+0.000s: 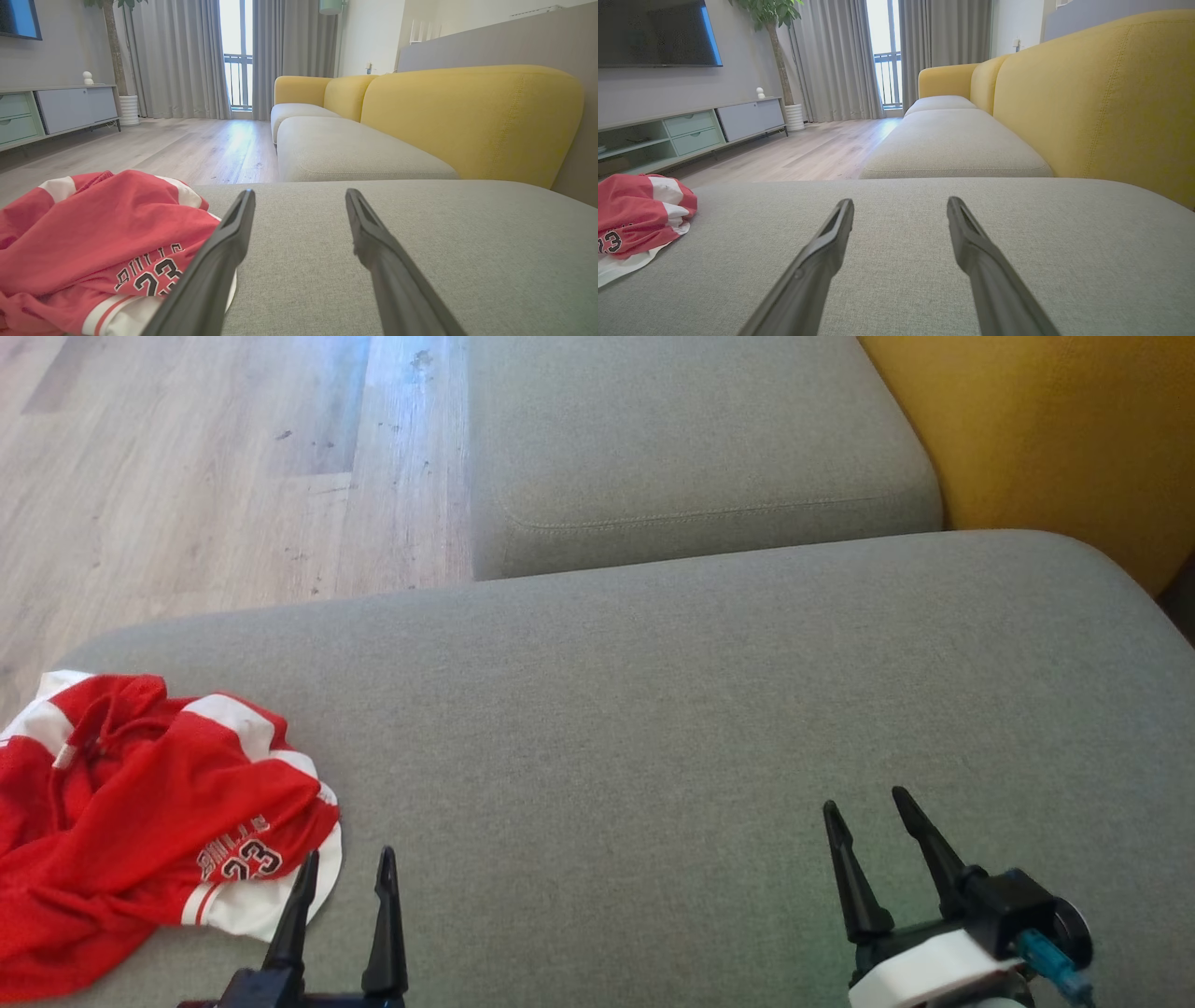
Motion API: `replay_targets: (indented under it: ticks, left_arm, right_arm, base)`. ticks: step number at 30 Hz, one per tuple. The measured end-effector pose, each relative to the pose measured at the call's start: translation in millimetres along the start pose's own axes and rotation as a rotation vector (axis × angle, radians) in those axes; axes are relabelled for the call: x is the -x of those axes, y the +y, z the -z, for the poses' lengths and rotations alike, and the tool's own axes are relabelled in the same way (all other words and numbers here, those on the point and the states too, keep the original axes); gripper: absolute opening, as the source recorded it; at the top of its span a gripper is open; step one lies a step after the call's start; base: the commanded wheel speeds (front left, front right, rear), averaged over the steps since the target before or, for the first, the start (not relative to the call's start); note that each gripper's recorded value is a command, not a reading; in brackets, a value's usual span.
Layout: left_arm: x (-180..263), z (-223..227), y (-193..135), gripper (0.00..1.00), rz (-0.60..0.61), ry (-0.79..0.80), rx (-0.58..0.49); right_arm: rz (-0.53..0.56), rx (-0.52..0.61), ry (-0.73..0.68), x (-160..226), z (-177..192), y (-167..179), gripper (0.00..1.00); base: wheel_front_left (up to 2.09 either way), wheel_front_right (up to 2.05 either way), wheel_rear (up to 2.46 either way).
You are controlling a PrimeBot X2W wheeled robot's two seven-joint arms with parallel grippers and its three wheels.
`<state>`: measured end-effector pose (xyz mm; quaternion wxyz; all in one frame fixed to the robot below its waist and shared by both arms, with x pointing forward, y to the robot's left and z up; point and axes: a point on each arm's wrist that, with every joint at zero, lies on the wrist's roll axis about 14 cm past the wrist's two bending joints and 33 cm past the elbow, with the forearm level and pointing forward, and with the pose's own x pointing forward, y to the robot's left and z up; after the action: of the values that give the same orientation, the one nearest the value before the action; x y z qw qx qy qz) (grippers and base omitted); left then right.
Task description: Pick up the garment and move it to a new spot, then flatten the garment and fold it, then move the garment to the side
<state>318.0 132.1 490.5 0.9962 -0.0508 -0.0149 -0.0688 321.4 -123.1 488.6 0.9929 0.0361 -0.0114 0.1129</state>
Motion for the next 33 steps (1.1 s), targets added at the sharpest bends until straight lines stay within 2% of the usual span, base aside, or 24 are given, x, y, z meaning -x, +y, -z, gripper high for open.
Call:
replay_targets:
  ticks: [8, 15, 26, 33]
  left_arm:
    - [3.2, 1.5, 4.0, 1.00, -0.014, 0.004, -0.001]
    - [16.5, 0.2, 22.8, 1.00, -0.085, -0.005, -0.023]
    - [73.7, -3.3, 91.1, 1.00, -0.343, -0.023, -0.073]
    - [111.9, -5.9, 123.6, 1.00, -0.493, -0.033, -0.087]
  right_arm:
    - [-0.013, 0.002, -0.002, -1.4, -0.7, 3.6, 1.00]
    - [-0.074, -0.007, 0.040, -1.5, 12.1, 22.3, 1.00]
    - [-0.286, -0.035, 0.054, -26.4, 11.5, 84.6, 1.00]
    - [-0.406, -0.032, 0.068, -36.5, 12.9, 121.1, 1.00]
  base:
    - [0.00, 0.00, 0.00]
    - [0.00, 0.00, 0.00]
    - [0.00, 0.00, 0.00]
    - [0.00, 0.00, 0.00]
